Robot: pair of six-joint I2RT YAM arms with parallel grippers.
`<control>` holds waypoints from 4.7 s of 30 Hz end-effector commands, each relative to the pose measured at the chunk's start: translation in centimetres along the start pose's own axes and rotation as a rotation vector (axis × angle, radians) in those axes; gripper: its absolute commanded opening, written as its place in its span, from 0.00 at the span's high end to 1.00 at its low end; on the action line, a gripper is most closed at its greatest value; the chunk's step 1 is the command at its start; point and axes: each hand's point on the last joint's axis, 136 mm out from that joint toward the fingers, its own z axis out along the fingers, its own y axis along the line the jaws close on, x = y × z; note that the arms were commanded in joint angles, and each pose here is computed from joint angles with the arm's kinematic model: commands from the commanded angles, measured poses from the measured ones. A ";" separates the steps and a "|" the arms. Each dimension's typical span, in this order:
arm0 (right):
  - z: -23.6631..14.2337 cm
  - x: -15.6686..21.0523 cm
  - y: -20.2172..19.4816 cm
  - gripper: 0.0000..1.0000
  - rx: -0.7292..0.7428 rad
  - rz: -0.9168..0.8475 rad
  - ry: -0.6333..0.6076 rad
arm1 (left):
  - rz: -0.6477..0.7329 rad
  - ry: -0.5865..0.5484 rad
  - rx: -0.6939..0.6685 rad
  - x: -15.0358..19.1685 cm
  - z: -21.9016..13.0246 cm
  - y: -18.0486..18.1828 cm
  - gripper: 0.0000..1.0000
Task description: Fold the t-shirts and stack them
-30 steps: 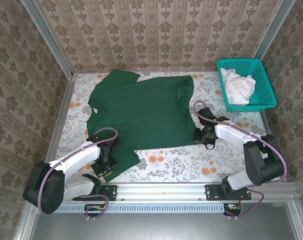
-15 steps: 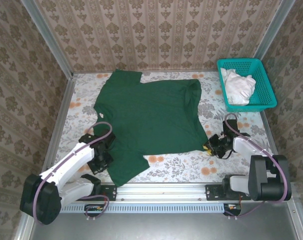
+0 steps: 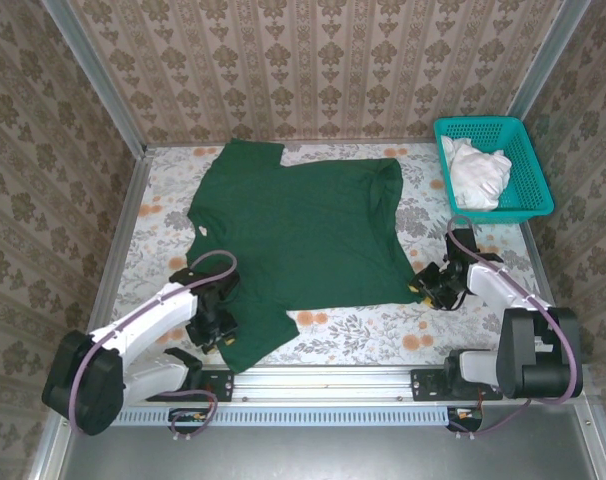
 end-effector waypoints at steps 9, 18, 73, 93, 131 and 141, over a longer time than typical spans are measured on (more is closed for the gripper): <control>-1.3 -0.3 -0.4 0.56 0.123 -0.177 -0.031 | 0.009 0.069 -0.045 1.9 1.1 -0.2 0.58; -1.0 -0.2 0.1 0.65 0.129 -0.246 -0.021 | 0.024 0.088 -0.066 2.1 2.5 -1.3 0.57; -3.3 -4.4 4.0 0.56 0.043 -0.076 -0.149 | -0.098 -0.296 0.053 -12.7 -11.8 -0.5 0.44; 2.9 -10.9 20.3 0.56 0.345 -0.500 -0.163 | 0.122 -0.269 0.105 -30.8 -8.1 -13.6 0.57; 4.8 -12.7 15.3 0.91 0.393 -0.424 -0.083 | 0.072 -0.181 0.030 -35.7 -3.3 -11.1 0.56; 1.2 -15.9 10.3 0.87 0.361 -0.288 -0.138 | 0.043 -0.223 0.039 -38.0 -4.7 -11.1 0.56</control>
